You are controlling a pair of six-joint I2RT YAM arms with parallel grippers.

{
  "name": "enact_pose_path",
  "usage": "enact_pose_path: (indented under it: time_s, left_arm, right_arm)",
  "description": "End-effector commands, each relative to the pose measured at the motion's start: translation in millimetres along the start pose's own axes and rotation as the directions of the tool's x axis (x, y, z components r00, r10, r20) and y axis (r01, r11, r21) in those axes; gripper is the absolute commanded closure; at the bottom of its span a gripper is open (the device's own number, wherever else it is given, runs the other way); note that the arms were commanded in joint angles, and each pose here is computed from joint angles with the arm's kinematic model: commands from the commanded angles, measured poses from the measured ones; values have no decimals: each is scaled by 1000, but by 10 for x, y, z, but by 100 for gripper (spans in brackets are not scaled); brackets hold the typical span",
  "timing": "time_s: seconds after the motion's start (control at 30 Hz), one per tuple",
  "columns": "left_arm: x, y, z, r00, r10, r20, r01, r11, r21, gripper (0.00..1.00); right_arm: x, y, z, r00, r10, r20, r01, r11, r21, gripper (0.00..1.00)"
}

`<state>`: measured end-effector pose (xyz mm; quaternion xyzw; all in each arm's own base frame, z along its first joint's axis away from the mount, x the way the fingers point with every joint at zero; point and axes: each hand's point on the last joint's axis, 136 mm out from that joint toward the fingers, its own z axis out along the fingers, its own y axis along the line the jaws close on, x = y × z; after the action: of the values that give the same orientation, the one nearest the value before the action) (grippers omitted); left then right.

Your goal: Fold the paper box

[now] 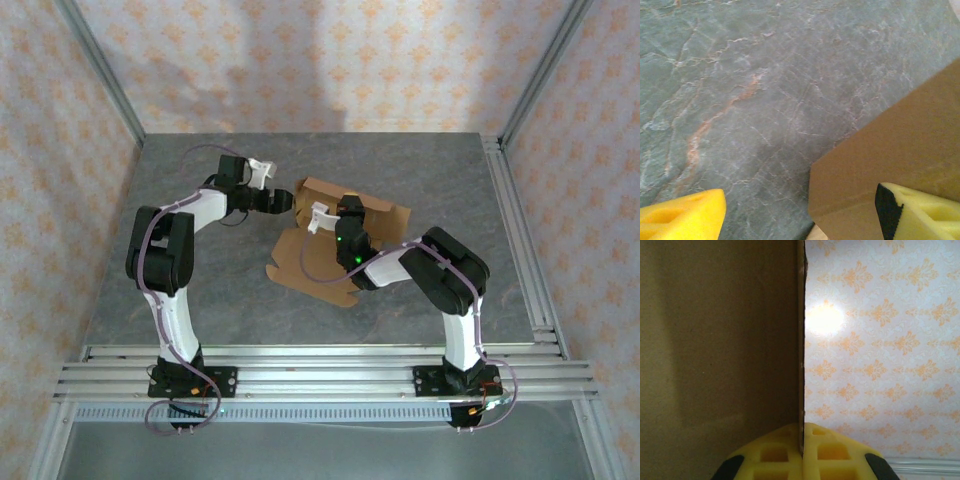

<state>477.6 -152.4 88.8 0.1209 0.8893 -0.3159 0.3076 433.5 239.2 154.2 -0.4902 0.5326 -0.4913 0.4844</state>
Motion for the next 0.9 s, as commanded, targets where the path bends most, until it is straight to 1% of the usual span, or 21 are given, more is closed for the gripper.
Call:
enact_pose_path:
  time_s: [0.0, 0.17, 0.33, 0.4, 0.43, 0.57, 0.87]
  left_arm:
    - [-136, -248, -104, 994, 100, 51, -103, 993, 58, 20]
    - [-81, -245, -69, 995, 82, 48, -86, 993, 75, 20]
    - [-19, -279, -25, 995, 97, 35, -100, 991, 86, 22]
    - [-1, -287, 0, 994, 109, 27, -111, 991, 70, 33]
    - [8, -289, 15, 993, 117, 23, -119, 991, 60, 35]
    - [48, -292, 53, 992, 129, 13, -129, 990, 56, 36]
    - [97, -401, 71, 987, 160, 4, -159, 981, 111, 36]
  right_arm:
    - [7, 23, -28, 1000, 0, -12, 0, 1000, -3, 100]
    - [-5, 49, -13, 1000, 3, -14, -3, 1000, -13, 100]
    - [-18, 41, -9, 1000, 1, -9, -1, 1000, -15, 100]
    - [-24, 28, -5, 1000, 4, -9, -4, 1000, -14, 100]
    - [-24, 31, -4, 1000, 3, -9, -3, 1000, -15, 100]
    - [-25, 36, -4, 1000, 4, -9, -4, 1000, -18, 100]
    - [-14, 58, -12, 1000, 10, -15, -10, 1000, -27, 100]
